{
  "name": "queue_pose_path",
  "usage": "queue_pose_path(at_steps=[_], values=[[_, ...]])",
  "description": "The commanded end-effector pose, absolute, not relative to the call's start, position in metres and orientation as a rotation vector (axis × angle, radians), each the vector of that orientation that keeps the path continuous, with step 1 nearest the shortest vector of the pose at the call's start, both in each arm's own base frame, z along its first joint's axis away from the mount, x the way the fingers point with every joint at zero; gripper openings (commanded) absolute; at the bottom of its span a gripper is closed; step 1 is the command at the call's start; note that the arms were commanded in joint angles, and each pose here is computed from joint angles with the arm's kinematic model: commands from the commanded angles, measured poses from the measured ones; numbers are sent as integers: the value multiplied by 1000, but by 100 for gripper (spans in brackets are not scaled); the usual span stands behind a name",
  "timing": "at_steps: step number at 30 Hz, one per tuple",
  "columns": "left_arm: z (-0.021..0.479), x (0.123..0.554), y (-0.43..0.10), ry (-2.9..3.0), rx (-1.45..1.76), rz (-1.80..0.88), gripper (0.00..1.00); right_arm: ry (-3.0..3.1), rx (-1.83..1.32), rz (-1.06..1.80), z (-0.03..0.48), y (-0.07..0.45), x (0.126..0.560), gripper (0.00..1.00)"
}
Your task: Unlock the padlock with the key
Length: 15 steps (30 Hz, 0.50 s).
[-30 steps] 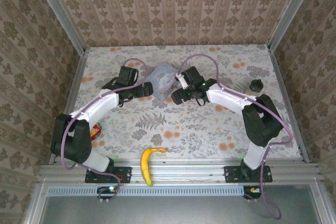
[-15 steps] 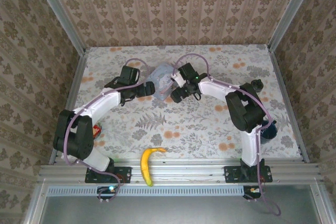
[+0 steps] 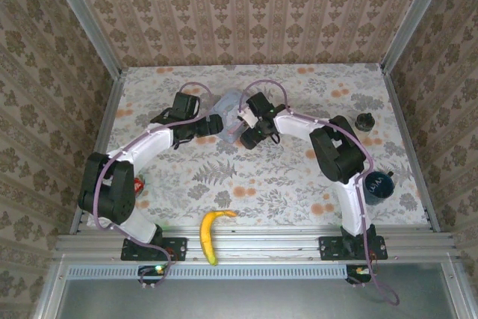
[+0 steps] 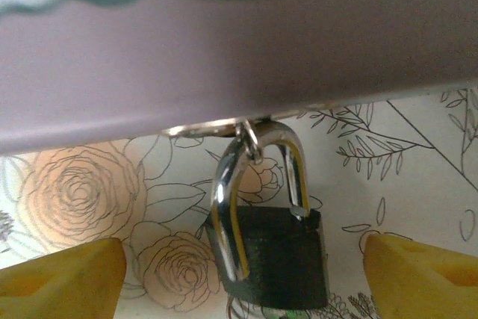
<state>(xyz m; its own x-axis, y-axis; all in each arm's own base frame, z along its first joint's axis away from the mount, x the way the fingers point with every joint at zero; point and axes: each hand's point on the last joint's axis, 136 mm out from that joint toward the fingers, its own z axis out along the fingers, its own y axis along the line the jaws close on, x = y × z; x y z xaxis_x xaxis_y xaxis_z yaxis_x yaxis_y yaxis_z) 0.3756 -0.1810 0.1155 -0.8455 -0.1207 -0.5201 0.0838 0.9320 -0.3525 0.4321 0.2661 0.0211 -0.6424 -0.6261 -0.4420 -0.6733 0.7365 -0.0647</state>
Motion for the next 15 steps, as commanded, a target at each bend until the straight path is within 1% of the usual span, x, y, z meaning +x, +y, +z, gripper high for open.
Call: queue_pose_path(at_steps=[1,6,8,10,15], values=[[123,382,-188,2515,-40,-531,100,2538,-1006,85,8,260,430,79],[121,383,-192,2519,-41,-553,100,2554,-992,84,4,259,425,64],[120,383,-194,2522,-38,-563,100,2556,-978,71,5,256,423,55],[118,384,-195,2523,-35,-569,100,2557,-956,53,6,253,421,45],[116,385,-198,2528,-27,-581,100,2557,-917,52,12,251,411,30]])
